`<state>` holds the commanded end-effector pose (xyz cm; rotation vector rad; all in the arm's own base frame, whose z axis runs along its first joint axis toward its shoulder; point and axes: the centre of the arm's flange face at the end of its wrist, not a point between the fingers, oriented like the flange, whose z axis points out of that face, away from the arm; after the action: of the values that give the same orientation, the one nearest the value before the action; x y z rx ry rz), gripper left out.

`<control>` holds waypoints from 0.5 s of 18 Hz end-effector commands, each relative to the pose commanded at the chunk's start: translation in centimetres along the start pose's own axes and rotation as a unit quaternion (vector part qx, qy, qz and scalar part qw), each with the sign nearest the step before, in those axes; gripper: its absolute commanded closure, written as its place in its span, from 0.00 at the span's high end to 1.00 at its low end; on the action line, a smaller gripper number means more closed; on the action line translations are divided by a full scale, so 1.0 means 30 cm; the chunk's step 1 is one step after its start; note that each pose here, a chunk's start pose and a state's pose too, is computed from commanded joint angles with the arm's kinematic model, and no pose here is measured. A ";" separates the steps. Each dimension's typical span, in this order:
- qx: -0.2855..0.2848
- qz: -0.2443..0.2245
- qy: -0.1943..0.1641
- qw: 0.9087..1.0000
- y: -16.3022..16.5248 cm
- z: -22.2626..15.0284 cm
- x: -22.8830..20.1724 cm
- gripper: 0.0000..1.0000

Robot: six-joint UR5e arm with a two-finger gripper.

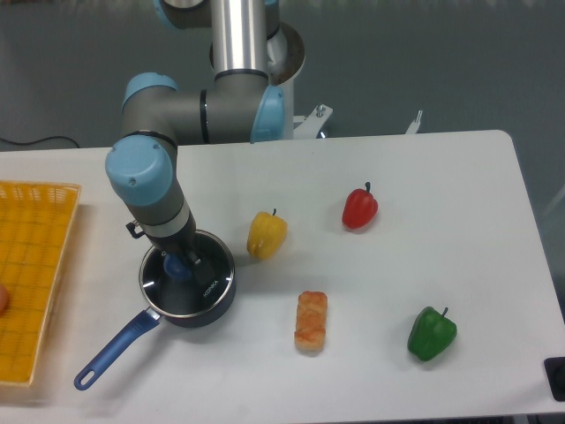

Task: Open the lid
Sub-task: 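Lower the gripper onto the blue lid knob and close on it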

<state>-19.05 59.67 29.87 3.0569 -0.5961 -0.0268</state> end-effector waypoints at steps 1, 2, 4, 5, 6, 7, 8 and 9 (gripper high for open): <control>0.001 0.000 0.000 1.000 -0.002 0.000 -0.002 1.00; 0.001 0.000 0.000 1.000 -0.003 0.006 -0.003 1.00; -0.001 0.002 0.003 1.000 -0.008 0.018 0.001 1.00; -0.002 0.002 0.003 1.000 -0.010 0.021 -0.001 1.00; -0.002 0.001 0.005 1.000 -0.009 0.025 -0.003 1.00; -0.002 0.002 0.005 1.000 -0.011 0.025 -0.001 1.00; -0.001 0.002 0.005 1.000 -0.012 0.027 -0.001 1.00; -0.001 0.002 0.005 1.000 -0.012 0.027 -0.001 1.00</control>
<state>-18.97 60.01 29.04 3.0517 -0.6025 -0.0121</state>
